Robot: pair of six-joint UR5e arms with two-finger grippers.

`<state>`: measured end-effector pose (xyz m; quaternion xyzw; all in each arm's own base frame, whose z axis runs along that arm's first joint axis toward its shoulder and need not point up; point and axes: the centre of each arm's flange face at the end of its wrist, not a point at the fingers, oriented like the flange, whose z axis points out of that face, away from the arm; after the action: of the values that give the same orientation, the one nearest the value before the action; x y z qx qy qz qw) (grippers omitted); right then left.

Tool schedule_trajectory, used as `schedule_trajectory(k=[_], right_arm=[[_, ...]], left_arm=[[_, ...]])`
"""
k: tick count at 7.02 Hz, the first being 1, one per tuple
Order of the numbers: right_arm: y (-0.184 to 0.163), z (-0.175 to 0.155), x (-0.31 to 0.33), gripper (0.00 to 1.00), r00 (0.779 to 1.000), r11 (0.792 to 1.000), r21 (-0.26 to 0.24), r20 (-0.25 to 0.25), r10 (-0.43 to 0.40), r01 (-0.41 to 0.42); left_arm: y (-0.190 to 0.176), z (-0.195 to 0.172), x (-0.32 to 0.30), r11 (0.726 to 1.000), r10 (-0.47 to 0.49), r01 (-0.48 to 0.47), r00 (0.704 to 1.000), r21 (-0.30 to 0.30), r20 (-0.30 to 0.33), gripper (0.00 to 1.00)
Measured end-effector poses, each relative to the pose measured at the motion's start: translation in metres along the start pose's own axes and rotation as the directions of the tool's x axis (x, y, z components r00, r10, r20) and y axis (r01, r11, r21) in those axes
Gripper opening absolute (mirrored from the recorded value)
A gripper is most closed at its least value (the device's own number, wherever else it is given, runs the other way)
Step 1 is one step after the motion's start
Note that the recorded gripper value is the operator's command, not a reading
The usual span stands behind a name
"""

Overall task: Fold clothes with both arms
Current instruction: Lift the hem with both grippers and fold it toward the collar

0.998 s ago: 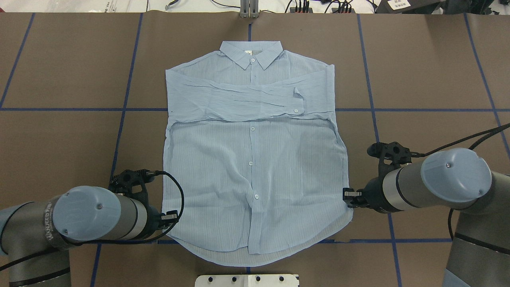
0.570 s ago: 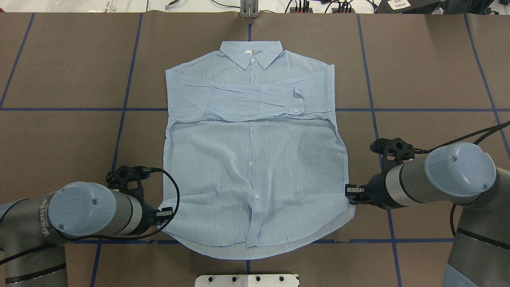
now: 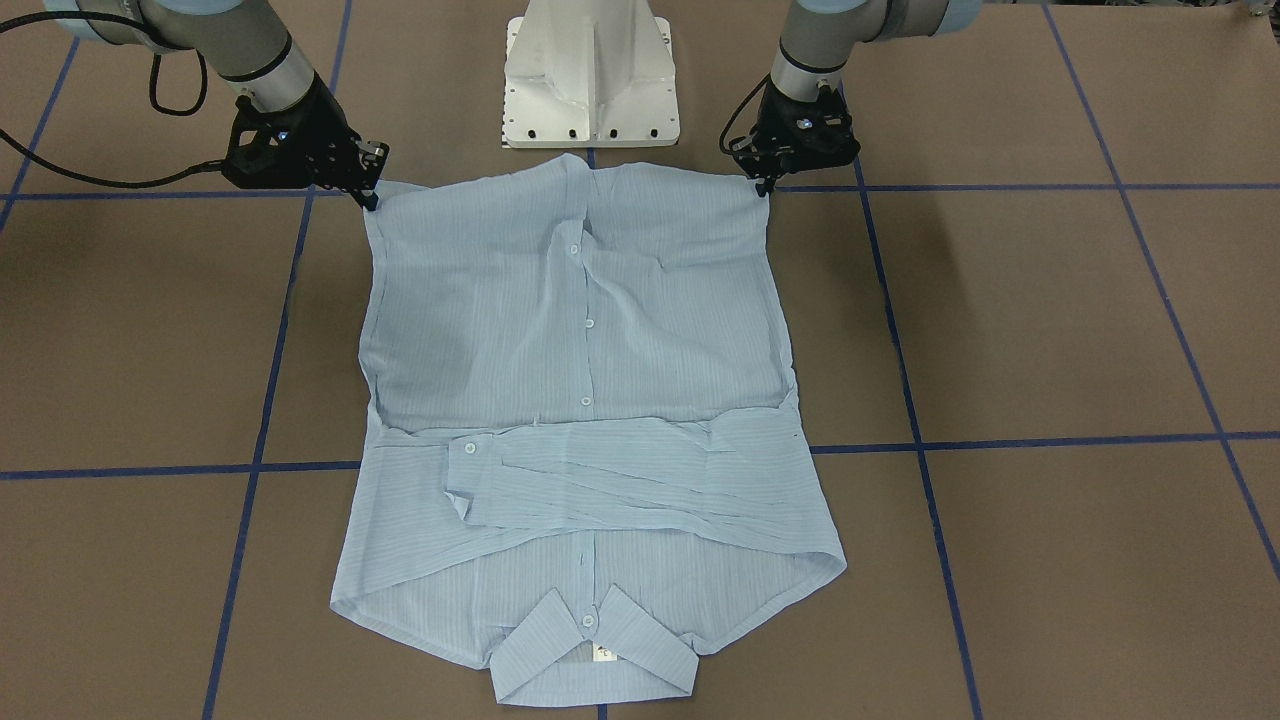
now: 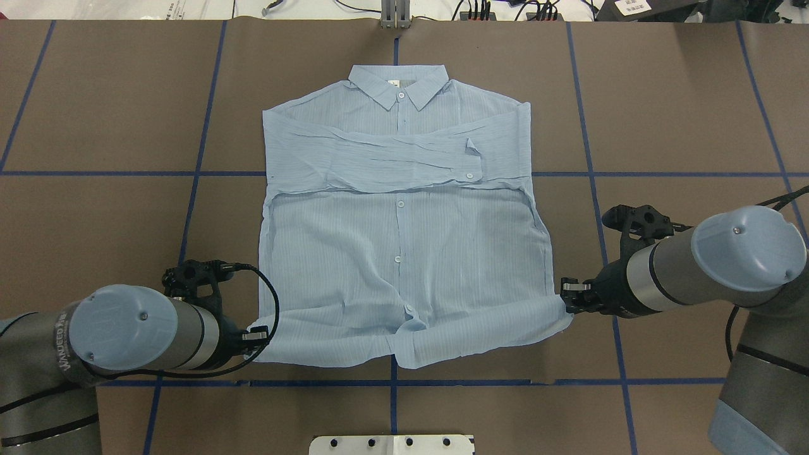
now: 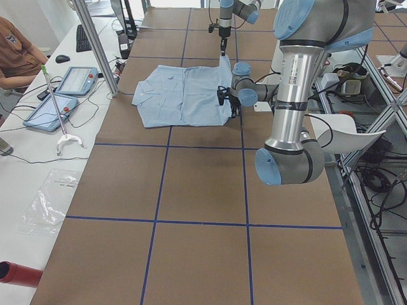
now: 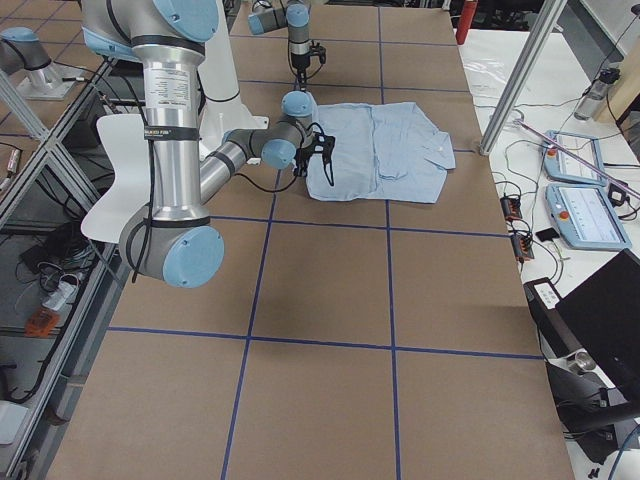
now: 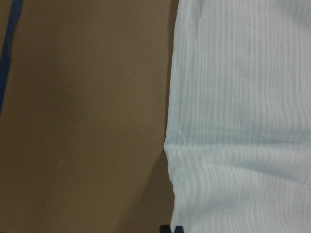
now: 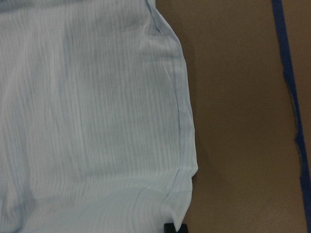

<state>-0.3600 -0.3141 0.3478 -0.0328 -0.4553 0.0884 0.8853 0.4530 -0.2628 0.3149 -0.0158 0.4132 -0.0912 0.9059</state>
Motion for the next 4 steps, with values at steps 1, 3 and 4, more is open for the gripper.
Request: schedule_trajectory(k=[1, 3, 4], right_arm=[[-0.002, -0.001, 0.002, 0.0, 1.0, 1.0, 0.0, 0.0, 0.004, -0.004], [-0.013, -0.009, 0.001, 0.0, 1.0, 1.0, 0.014, 0.013, 0.017, -0.018], [-0.022, -0.018, -0.003, 0.0, 0.999, 0.999, 0.024, 0.032, 0.027, -0.028]], left_arm=[[0.0, -0.001, 0.001, 1.0, 0.0, 0.0, 1.0, 0.001, -0.004, 0.0], [-0.01, -0.021, 0.012, 1.0, -0.012, 0.012, 0.999, 0.003, -0.049, 0.0], [-0.024, -0.04, 0.02, 1.0, -0.029, 0.029, 0.996, -0.003, -0.087, 0.0]])
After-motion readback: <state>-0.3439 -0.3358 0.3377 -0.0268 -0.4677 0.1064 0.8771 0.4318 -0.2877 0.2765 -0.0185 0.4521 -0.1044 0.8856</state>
